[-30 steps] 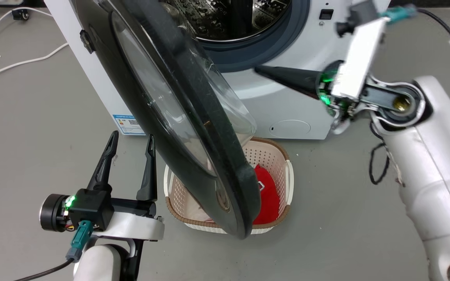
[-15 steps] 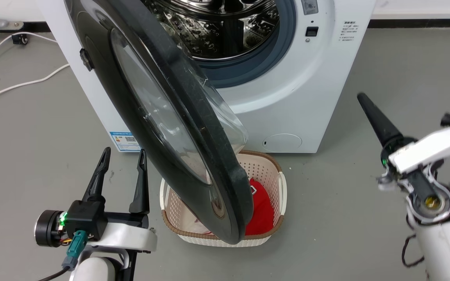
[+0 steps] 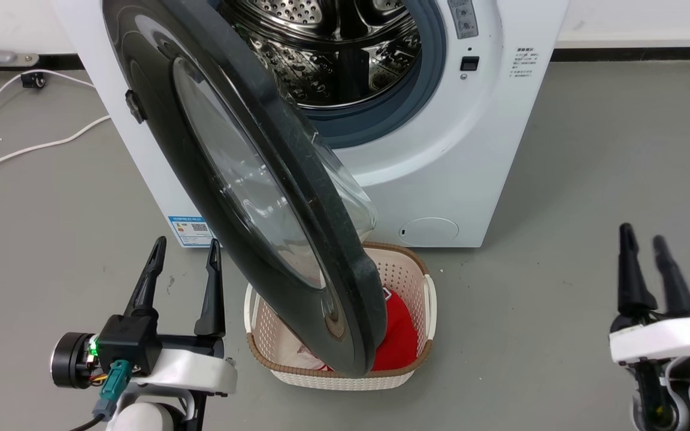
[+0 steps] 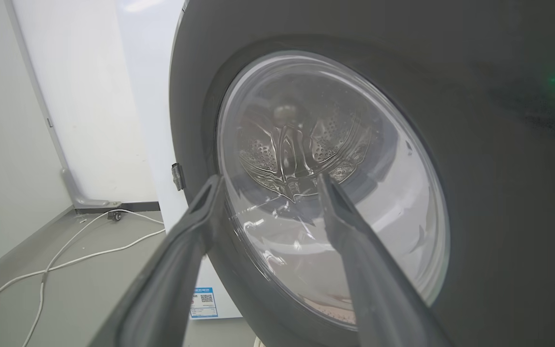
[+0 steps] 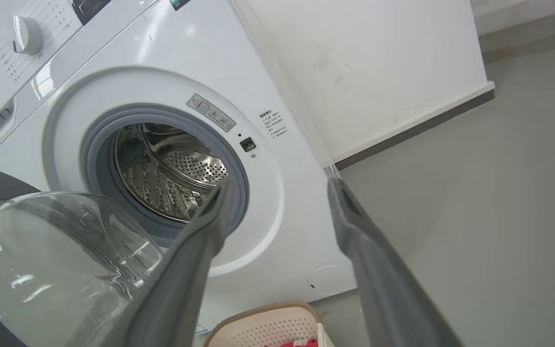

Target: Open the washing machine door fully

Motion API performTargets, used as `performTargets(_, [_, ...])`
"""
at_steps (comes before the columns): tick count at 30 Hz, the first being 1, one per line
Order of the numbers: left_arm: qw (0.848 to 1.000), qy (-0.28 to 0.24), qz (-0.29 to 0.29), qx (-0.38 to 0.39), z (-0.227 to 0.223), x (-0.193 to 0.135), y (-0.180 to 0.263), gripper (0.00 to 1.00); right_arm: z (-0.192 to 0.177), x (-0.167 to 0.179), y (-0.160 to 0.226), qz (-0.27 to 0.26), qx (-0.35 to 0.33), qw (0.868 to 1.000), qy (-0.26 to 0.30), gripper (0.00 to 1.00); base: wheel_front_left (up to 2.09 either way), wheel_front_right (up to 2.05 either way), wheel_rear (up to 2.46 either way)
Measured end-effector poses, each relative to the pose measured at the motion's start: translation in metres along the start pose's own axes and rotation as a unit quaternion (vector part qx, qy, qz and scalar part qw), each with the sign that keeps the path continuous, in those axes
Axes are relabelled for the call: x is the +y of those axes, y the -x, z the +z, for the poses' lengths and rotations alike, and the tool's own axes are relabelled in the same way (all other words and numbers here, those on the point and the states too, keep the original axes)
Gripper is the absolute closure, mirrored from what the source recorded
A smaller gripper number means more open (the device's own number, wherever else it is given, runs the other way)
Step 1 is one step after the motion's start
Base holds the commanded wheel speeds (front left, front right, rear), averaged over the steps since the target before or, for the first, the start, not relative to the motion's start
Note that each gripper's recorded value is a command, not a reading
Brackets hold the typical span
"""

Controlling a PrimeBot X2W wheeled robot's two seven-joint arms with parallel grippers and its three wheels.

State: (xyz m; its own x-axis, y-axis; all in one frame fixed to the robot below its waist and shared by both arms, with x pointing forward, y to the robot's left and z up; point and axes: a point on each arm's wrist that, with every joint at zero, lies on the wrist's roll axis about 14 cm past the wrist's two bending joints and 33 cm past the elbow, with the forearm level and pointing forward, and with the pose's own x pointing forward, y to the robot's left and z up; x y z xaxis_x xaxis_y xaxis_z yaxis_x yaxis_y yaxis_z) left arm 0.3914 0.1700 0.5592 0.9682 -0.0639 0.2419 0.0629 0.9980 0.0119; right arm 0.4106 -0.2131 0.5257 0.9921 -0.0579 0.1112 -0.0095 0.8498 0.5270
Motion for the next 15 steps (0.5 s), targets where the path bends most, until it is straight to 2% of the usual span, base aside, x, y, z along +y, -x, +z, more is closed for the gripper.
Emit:
performTargets(2, [1.0,0.0,0.0,-0.001,0.001,0.0,0.001,0.0,0.015,-0.001,0.002,0.004,-0.024,0.997,0.071,0.0,0.0,0.0,0.0])
performTargets(5, [1.0,0.001,-0.001,-0.001,0.001,0.0,0.001,0.0,0.035,0.008,0.005,0.016,-0.058,0.988,0.141,0.0,0.0,0.0,0.0])
performTargets(10, [1.0,0.001,-0.002,-0.001,0.001,0.0,0.001,0.0,0.053,0.035,0.01,0.05,-0.092,0.962,0.252,0.0,0.0,0.0,0.0])
performTargets(13, [1.0,0.0,-0.003,-0.002,0.001,0.0,0.001,0.0,0.057,0.05,0.014,0.068,-0.102,0.948,0.293,0.0,0.0,0.0,0.0])
performTargets(15, [1.0,-0.003,-0.004,-0.003,0.003,-0.001,0.001,0.0,0.054,0.055,0.019,0.076,-0.099,0.944,0.306,0.0,0.0,0.0,0.0])
